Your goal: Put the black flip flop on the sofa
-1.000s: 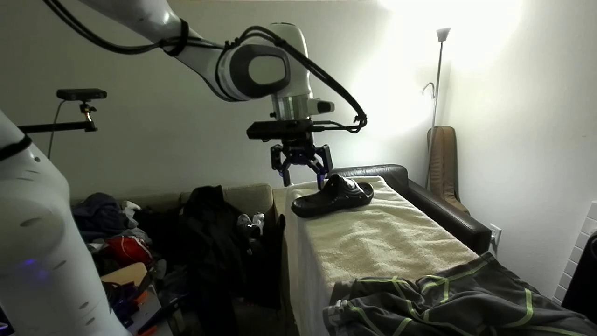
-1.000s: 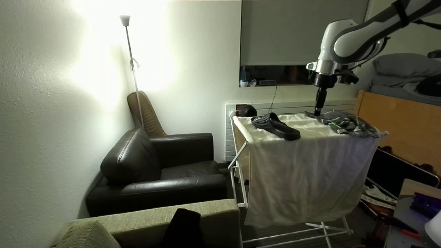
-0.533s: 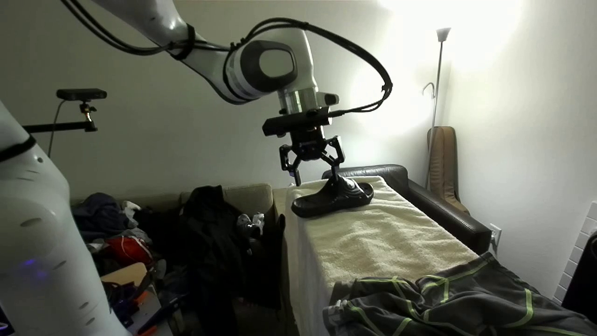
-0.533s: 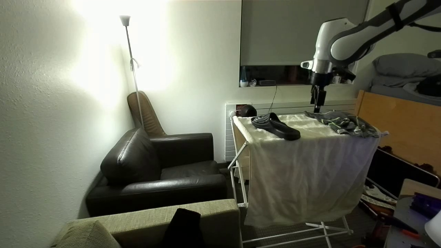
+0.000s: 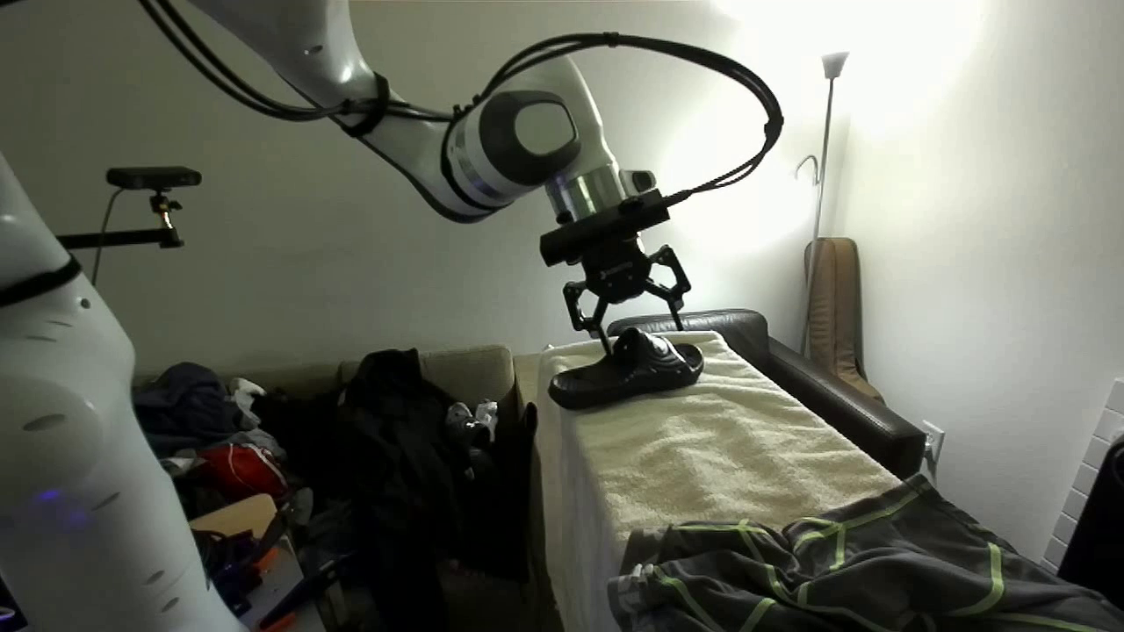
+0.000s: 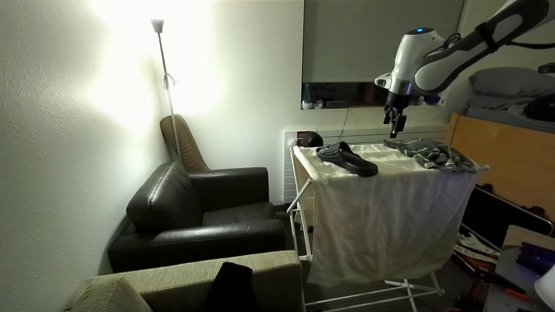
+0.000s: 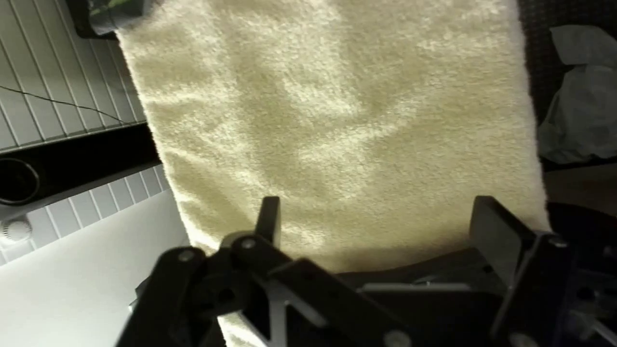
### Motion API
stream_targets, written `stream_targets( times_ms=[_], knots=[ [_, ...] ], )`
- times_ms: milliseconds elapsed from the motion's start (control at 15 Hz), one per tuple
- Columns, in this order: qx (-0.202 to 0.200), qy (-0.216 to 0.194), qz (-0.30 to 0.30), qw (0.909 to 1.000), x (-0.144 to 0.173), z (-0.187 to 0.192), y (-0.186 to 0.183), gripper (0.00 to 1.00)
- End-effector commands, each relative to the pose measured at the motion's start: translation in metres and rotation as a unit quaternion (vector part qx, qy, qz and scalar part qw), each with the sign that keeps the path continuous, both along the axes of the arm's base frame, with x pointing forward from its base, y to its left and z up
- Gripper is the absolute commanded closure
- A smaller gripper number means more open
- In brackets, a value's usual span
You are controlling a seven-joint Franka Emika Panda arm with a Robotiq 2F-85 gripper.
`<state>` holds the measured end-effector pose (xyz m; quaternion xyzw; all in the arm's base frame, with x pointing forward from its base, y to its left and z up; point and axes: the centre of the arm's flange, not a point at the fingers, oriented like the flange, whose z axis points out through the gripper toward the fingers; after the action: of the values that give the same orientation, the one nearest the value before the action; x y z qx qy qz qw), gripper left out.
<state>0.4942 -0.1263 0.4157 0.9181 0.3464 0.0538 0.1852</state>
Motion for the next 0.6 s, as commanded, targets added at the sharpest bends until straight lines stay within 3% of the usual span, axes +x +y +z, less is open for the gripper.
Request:
stream_targets(
  times_ms=[0, 200, 533],
  knots=[
    [-0.008, -0.043, 0.012, 0.999, 0.017, -0.01, -0.039, 0.0],
    [0.021, -0.1, 0.004, 0.9948, 0.032, -0.006, -0.051, 0.0],
    [0.083, -0.18, 0.018, 0.98, 0.065, 0.005, -0.048, 0.0]
  ],
)
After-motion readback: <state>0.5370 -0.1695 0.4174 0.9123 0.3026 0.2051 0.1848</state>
